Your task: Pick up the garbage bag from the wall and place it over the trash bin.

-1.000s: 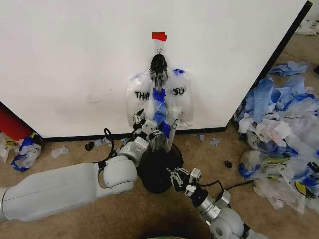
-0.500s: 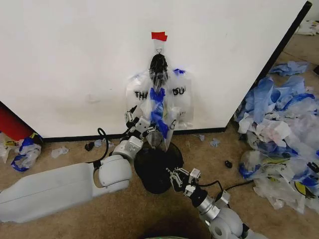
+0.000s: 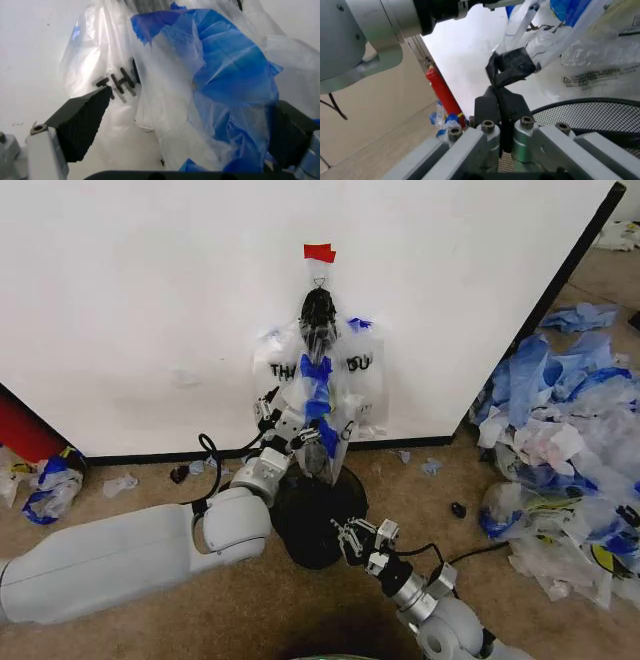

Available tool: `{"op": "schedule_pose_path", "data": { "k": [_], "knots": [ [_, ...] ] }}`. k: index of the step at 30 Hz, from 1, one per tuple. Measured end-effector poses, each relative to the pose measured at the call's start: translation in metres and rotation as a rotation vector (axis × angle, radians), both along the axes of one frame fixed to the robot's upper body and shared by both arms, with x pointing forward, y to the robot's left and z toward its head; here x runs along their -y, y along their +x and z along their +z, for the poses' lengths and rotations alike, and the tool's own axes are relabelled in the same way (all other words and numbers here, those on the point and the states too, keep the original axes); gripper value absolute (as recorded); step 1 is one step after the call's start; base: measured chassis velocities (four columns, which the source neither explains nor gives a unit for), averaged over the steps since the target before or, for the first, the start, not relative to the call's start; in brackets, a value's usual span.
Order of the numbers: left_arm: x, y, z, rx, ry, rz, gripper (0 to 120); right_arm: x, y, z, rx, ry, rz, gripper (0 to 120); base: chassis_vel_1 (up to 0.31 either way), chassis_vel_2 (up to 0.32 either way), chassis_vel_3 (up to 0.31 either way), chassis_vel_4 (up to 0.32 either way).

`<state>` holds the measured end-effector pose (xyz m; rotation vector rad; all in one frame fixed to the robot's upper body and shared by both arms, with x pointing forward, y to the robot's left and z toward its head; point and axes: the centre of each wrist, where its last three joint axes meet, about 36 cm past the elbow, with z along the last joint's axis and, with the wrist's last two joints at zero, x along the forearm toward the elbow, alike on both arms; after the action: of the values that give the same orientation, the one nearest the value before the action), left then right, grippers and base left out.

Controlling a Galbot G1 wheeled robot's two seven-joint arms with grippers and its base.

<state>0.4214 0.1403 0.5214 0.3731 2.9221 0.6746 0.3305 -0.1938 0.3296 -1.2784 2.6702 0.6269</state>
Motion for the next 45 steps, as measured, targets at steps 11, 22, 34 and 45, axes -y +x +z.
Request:
{"op": "schedule_pose_path", "data": {
  "k": [11, 22, 34, 45],
  "knots": [
    [0.008, -0.005, 0.015, -0.016, -0.05, -0.014, 98, -0.001, 0.004, -0.001, 0.001, -0.003, 0.0, 0, 0.0, 0.0, 0.0, 0.0],
    [0.011, -0.001, 0.012, -0.035, -0.069, -0.003, 95, -0.005, 0.007, -0.004, -0.004, -0.003, -0.006, 0, 0.0, 0.0, 0.0, 0.0],
    [0.01, -0.003, 0.011, -0.037, -0.079, -0.001, 53, -0.007, 0.01, -0.004, -0.001, -0.004, -0.006, 0, 0.0, 0.0, 0.0, 0.0],
    [0.004, -0.009, 0.012, -0.041, -0.071, -0.001, 15, -0.011, 0.012, -0.001, 0.001, -0.002, -0.001, 0, 0.0, 0.0, 0.0, 0.0]
  ]
}}
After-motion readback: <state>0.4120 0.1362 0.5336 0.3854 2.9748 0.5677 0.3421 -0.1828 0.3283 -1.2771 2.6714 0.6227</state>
